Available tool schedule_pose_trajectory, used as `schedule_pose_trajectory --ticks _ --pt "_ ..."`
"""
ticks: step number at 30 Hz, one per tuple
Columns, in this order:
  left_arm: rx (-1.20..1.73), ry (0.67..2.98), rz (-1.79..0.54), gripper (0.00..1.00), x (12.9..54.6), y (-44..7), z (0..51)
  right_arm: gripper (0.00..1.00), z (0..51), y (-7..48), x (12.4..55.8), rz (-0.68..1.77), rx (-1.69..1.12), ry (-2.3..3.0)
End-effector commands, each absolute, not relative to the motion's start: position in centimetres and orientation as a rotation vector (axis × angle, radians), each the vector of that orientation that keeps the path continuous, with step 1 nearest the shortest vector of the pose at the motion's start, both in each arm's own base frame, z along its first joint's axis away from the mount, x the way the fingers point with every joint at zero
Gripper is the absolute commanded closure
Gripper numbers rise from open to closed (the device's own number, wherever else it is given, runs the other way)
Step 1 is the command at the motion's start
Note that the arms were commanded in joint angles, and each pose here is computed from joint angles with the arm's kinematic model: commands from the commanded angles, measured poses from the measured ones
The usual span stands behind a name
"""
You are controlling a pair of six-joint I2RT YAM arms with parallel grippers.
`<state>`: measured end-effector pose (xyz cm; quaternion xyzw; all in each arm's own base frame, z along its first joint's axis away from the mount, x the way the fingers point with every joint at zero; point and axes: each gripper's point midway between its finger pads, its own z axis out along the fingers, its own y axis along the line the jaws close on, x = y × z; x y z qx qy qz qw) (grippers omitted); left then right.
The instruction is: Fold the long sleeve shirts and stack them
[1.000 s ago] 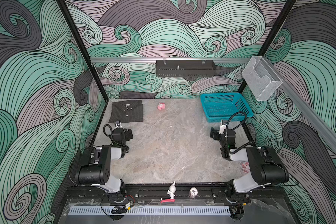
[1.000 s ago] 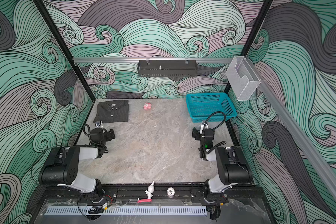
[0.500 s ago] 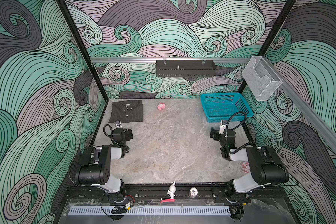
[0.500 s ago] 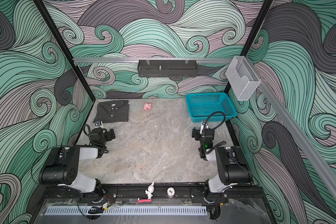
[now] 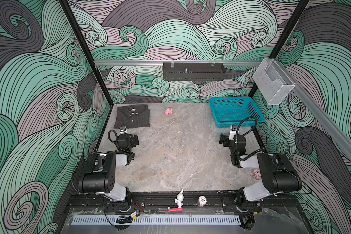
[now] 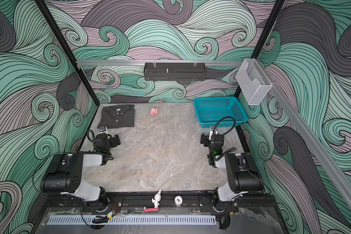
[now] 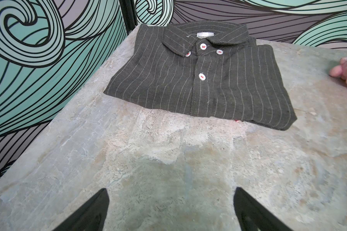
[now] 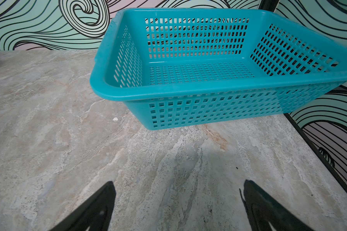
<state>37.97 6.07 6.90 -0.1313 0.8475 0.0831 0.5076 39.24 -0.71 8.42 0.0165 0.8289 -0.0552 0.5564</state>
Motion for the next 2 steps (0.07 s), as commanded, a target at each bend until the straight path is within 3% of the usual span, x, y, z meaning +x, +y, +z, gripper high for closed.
schedule_pose_trajectory --ticks 1,2 --pt "-0.304 1.989 0.195 0.01 38.9 5.96 8.55 0.01 9.26 -0.82 39.67 -0.125 0.05 1.932" --pt "-0.303 1.99 0.194 0.02 38.87 5.94 8.49 0.01 9.21 -0.84 39.69 -0.126 0.05 1.932"
